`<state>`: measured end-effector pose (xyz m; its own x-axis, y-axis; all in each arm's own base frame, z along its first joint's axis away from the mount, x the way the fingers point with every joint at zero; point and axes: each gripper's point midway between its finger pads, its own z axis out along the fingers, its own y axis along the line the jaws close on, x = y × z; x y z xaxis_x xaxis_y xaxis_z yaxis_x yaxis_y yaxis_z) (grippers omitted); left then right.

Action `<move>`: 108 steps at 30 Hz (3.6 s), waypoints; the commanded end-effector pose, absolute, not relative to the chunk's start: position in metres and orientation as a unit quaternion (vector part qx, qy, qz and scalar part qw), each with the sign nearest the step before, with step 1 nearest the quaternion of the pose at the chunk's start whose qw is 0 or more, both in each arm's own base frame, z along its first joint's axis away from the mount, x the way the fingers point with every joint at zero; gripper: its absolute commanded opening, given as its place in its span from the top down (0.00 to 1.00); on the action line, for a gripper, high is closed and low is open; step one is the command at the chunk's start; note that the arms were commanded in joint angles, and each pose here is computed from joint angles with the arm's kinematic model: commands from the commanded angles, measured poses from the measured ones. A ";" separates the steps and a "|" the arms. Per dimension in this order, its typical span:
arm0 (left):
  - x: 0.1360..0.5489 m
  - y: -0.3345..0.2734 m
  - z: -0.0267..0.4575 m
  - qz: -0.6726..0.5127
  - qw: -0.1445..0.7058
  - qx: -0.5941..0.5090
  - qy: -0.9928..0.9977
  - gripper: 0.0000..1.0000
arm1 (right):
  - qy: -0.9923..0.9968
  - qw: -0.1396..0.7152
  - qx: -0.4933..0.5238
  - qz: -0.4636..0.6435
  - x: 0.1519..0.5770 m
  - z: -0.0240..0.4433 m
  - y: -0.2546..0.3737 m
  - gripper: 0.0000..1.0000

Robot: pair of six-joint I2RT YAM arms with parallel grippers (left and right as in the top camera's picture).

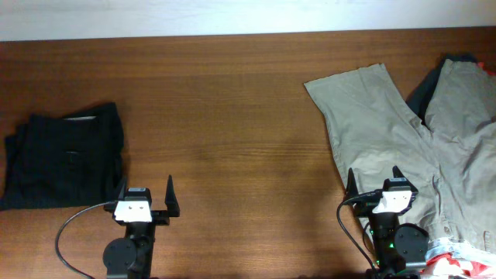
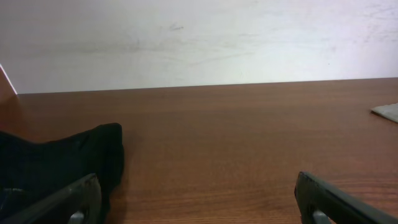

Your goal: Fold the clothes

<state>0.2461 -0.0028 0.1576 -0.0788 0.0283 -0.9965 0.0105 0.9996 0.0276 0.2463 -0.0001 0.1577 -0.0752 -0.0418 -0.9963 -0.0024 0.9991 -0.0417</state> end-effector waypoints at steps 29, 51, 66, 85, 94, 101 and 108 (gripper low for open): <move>0.246 -0.005 0.156 0.005 0.679 0.023 0.734 0.01 | 0.737 0.676 -0.016 -0.016 0.246 0.154 0.000 0.01; 0.297 -0.007 0.197 0.003 0.513 0.029 0.858 0.01 | 0.827 0.562 0.013 0.018 0.286 0.224 0.002 0.01; 0.329 -0.008 0.178 0.002 0.313 0.038 0.949 0.01 | 0.964 0.249 -0.092 0.029 0.422 0.101 0.043 0.15; 0.335 -0.022 0.184 -0.036 0.330 0.051 0.942 0.01 | 0.914 0.405 -0.017 -0.036 0.472 0.298 0.030 0.96; 0.357 -0.022 0.203 -0.035 0.385 0.053 0.921 0.01 | 0.792 0.548 -0.170 0.209 0.506 0.359 0.225 0.96; 0.359 -0.066 0.199 -0.142 0.376 0.102 0.910 0.01 | 0.908 0.416 -0.041 0.003 0.510 0.263 0.101 0.01; 0.334 -0.162 0.093 -0.262 0.169 0.117 0.943 0.01 | 0.976 0.217 0.024 -0.012 0.440 0.201 0.012 0.01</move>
